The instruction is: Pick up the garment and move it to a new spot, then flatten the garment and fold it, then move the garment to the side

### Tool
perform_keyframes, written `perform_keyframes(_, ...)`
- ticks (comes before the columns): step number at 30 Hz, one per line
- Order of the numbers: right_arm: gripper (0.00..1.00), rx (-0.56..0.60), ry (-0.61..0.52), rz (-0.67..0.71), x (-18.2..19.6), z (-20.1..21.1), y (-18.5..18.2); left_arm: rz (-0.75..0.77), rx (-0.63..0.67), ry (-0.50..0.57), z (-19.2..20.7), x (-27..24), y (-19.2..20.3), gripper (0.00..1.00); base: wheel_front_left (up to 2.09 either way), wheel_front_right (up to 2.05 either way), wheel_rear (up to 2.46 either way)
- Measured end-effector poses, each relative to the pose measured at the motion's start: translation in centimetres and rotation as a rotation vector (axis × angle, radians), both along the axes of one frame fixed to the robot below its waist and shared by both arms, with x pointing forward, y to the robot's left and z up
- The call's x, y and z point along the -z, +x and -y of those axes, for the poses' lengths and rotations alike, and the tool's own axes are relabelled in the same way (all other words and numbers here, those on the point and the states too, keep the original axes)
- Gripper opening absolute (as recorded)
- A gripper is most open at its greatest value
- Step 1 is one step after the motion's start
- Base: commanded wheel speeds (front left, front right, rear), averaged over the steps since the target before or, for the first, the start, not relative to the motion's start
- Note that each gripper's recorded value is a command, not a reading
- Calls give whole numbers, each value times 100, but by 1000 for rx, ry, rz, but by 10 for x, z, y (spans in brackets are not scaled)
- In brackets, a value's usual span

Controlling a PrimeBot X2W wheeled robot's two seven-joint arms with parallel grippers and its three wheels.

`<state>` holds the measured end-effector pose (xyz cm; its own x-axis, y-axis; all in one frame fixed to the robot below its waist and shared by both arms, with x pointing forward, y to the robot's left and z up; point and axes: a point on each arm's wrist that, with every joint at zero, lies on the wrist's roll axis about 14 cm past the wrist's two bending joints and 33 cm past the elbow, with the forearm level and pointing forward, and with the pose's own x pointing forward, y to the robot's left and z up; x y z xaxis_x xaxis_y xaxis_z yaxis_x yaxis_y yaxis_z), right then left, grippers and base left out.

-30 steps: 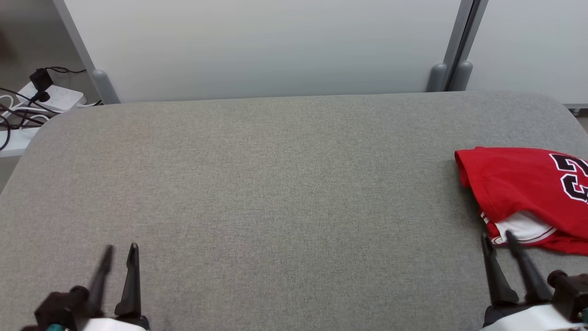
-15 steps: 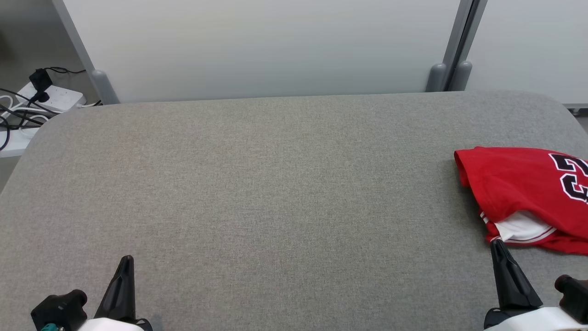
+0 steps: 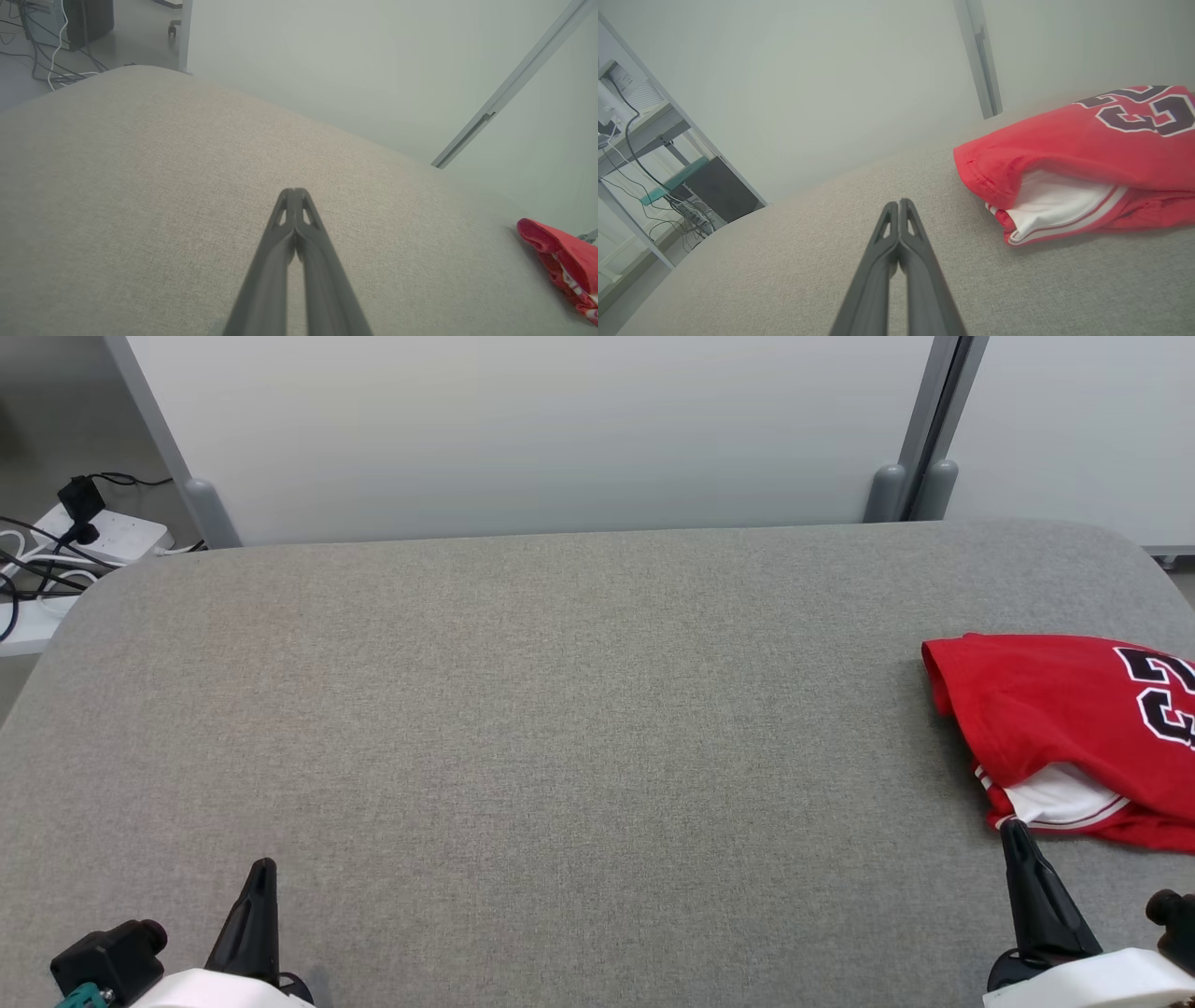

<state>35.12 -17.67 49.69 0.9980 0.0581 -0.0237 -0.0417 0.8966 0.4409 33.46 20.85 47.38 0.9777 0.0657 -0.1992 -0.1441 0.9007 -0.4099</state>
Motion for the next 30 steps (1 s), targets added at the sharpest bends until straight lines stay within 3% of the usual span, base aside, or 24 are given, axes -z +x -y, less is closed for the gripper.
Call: perform_keyframes(30,0,50,340,-36,6,10,8,-25,-32,-340,6,7,13,0,0,0,0)
